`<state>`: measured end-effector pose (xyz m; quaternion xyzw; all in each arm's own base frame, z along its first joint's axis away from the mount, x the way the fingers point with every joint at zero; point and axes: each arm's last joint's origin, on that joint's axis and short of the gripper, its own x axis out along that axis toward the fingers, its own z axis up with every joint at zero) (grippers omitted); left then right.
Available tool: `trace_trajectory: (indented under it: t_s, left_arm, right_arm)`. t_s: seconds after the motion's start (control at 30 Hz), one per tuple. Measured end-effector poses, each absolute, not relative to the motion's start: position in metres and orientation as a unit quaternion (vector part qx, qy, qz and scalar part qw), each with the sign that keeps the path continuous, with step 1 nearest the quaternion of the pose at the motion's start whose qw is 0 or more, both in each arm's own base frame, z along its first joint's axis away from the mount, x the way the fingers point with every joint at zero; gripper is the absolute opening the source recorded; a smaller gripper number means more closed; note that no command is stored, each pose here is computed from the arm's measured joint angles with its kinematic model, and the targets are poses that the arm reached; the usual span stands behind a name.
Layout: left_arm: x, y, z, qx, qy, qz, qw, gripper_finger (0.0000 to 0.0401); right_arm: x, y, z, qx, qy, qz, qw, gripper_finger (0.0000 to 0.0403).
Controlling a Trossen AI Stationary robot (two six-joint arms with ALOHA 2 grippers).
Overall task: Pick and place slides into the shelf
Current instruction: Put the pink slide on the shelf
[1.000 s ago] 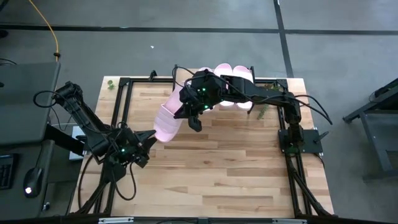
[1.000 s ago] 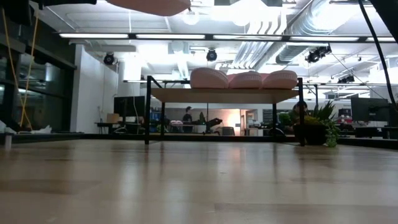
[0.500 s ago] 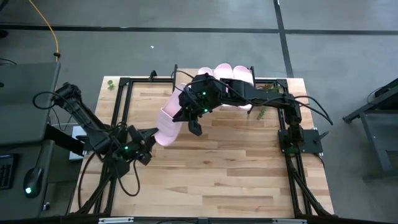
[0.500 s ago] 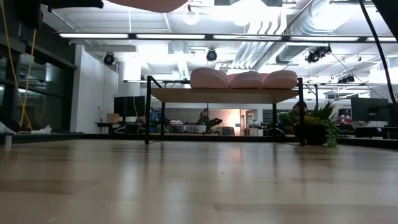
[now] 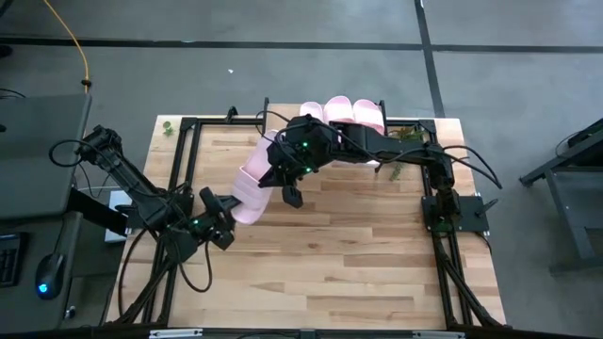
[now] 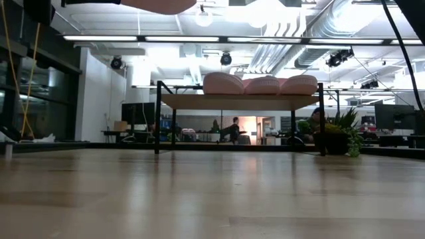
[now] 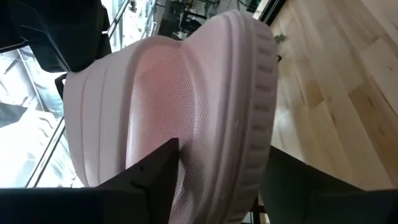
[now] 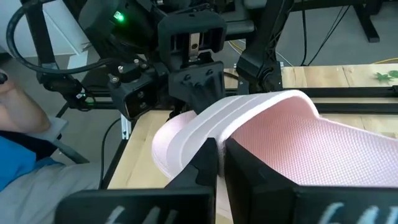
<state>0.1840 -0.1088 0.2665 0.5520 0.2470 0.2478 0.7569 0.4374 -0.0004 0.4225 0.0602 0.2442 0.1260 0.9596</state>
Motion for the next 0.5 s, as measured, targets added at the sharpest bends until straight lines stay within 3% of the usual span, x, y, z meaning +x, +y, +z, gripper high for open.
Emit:
trace_trajectory:
  t_s: [0.17, 0.5]
  left_arm:
    - [0.1845, -0.1093, 0.2679, 0.548, 0.244, 0.25, 0.76, 0.0149]
    - [0.1859, -0.1106, 0.2717, 0.543, 0.235, 0.253, 0.766, 0.0037]
  right_arm:
    - [0.44, -0.0005, 0.4198, 0.06, 0.245, 0.126, 0.959, 0.0]
    - [0.4427, -0.002, 0.417, 0.057, 0.247, 0.116, 0.96, 0.0]
